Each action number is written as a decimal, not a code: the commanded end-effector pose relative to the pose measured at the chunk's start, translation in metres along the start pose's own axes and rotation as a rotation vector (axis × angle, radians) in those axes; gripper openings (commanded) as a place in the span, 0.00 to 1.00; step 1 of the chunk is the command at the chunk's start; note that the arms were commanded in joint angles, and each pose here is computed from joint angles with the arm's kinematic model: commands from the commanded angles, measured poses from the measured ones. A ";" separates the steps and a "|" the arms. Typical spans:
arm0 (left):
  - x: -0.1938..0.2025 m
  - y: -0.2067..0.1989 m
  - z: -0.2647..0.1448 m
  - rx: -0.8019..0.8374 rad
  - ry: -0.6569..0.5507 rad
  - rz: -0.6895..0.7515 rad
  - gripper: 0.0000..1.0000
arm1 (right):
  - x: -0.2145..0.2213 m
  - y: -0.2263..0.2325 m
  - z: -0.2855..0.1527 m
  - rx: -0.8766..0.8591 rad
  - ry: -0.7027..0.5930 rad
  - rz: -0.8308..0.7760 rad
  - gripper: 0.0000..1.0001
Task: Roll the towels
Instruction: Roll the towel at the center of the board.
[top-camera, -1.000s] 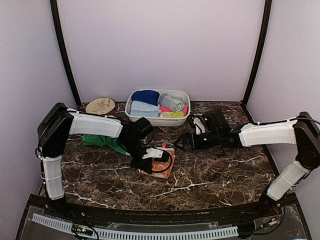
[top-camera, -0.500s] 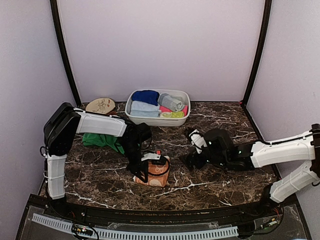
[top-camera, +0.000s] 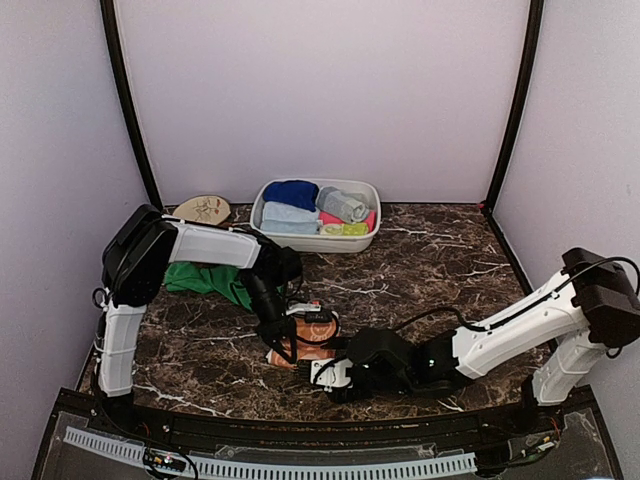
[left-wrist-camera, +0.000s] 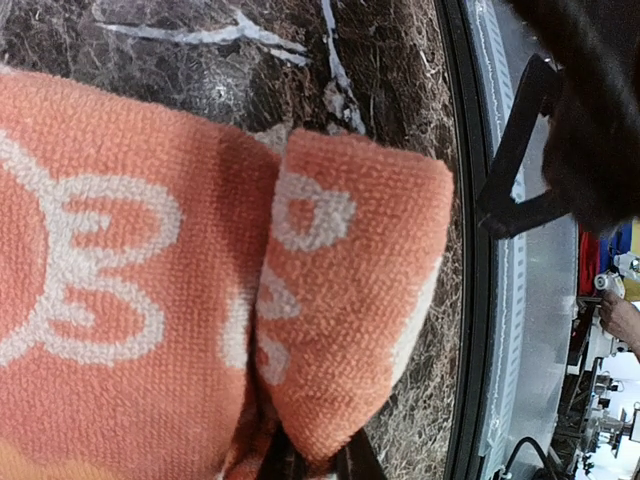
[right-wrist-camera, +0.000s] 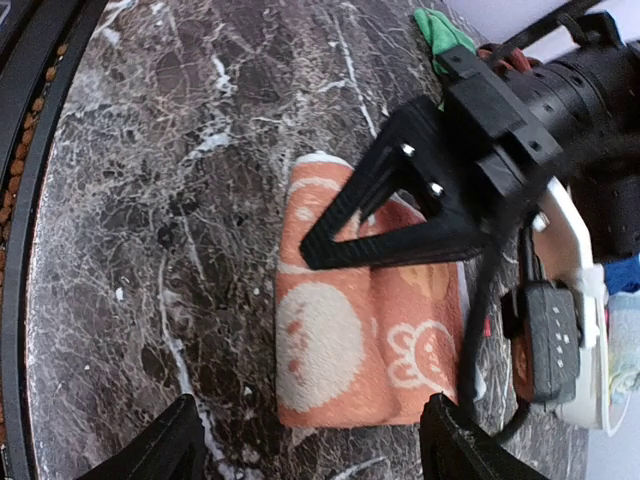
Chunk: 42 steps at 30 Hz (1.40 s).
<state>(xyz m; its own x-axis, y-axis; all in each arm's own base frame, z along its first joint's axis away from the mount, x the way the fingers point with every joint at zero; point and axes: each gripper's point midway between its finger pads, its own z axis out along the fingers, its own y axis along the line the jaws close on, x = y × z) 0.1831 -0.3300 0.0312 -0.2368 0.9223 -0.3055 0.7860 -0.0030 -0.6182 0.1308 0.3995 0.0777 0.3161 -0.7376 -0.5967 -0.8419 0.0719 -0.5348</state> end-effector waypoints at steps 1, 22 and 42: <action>0.030 0.029 0.019 -0.044 0.124 -0.068 0.00 | -0.030 -0.005 0.012 0.063 -0.061 -0.141 0.72; 0.013 0.004 -0.017 -0.015 -0.059 0.054 0.27 | 0.042 -0.004 0.078 -0.057 0.120 0.118 0.12; 0.029 -0.007 -0.093 -0.548 -0.298 0.365 0.49 | 0.048 0.010 0.069 -0.644 0.189 0.907 0.00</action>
<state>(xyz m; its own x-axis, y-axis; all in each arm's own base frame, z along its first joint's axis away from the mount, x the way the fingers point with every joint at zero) 0.2134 -0.2638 0.0857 -0.0866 0.7792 -0.6208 0.9889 -0.0084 -0.1485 0.1975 0.4336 0.0421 -0.3186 -0.6135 -0.7226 -0.9460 0.2543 0.2012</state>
